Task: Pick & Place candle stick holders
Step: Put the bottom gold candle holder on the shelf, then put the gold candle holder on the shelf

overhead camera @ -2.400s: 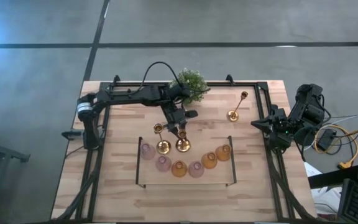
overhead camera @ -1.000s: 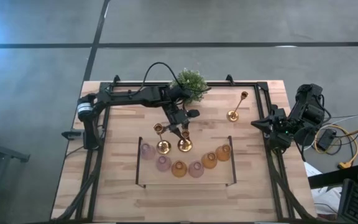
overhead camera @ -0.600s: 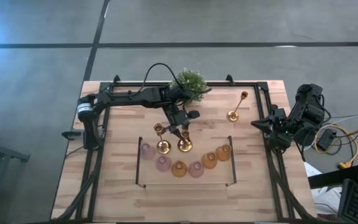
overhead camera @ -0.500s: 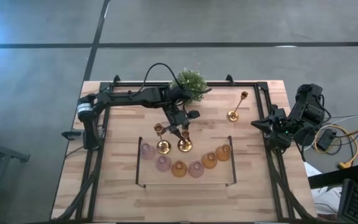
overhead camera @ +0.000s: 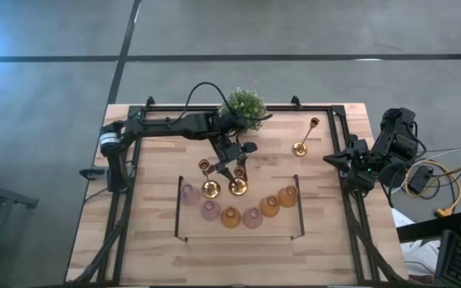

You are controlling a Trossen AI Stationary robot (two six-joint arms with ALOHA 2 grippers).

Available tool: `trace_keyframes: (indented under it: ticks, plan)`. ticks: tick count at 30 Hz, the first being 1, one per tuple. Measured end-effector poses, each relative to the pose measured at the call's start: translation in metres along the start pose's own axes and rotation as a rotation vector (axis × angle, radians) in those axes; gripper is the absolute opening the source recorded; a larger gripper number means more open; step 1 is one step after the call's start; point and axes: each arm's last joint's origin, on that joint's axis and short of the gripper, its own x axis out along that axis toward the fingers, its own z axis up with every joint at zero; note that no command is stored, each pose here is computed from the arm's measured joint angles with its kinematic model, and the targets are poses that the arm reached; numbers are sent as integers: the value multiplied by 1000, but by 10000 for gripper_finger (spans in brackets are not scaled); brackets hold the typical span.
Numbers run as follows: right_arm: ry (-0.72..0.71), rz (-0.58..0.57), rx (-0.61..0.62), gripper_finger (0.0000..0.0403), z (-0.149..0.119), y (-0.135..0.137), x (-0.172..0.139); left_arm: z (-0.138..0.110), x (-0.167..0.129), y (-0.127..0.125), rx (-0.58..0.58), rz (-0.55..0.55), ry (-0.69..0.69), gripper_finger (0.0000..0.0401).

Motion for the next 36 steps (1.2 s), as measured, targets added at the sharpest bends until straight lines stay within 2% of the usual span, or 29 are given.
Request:
trace_keyframes:
  ticks: [8, 25, 36]
  plan:
    - [0, 0, 0, 8, 0, 0, 0, -5, -4, 3, 17, 98, 96, 170]
    - [0, 0, 0, 8, 0, 0, 0, -14, -14, -1, -53, 21, 56, 170]
    - [0, 0, 0, 8, 0, 0, 0, -23, -31, 2, -66, 73, 99, 170]
